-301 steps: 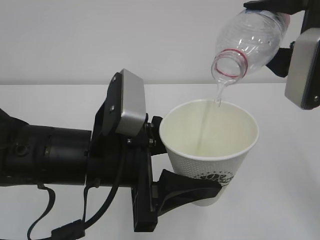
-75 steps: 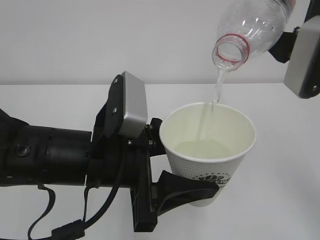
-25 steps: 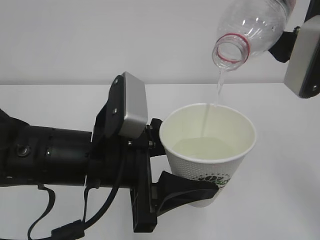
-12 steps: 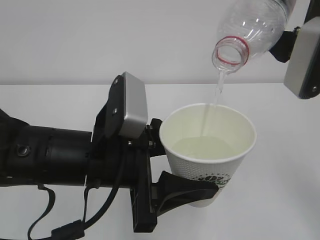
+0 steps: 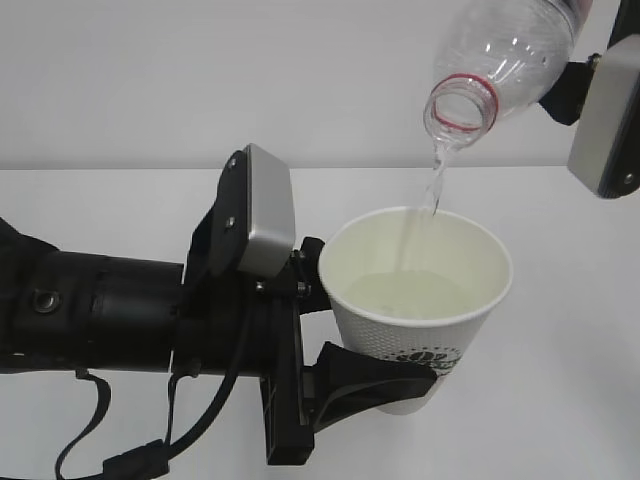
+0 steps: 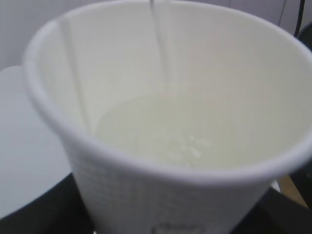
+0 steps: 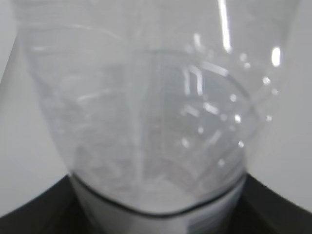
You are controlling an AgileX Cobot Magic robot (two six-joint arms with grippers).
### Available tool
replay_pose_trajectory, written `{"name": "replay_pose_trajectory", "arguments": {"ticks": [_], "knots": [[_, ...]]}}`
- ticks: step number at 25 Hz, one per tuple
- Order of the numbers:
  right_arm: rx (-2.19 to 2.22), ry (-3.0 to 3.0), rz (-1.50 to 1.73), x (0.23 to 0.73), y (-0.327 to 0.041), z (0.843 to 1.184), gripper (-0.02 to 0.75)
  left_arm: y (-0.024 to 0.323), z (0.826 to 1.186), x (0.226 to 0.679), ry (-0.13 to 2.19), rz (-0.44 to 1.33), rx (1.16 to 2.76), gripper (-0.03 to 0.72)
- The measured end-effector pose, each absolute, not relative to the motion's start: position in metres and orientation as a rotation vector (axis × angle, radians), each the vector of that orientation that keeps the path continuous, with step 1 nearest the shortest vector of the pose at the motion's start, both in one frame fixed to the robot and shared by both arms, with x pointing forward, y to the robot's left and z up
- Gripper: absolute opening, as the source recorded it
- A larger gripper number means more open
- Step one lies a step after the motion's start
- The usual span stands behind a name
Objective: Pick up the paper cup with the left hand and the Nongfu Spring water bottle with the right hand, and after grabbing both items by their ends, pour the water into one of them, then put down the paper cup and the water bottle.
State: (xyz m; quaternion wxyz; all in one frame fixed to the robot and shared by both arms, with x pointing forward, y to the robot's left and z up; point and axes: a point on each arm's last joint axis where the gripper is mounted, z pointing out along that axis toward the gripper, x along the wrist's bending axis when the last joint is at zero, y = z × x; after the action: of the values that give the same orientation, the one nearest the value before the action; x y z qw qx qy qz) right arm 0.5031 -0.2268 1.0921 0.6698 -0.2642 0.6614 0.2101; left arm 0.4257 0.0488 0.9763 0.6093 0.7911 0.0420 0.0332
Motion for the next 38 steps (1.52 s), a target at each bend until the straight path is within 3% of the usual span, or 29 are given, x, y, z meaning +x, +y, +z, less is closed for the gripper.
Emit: {"name": "replay_pose_trajectory", "arguments": {"ticks": [38], "knots": [[-0.607, 1.481, 0.462, 0.5032, -0.2267, 1.0929, 0.478, 0.0488, 0.9761, 0.4254, 0.091, 0.076, 1.830, 0.511]]}}
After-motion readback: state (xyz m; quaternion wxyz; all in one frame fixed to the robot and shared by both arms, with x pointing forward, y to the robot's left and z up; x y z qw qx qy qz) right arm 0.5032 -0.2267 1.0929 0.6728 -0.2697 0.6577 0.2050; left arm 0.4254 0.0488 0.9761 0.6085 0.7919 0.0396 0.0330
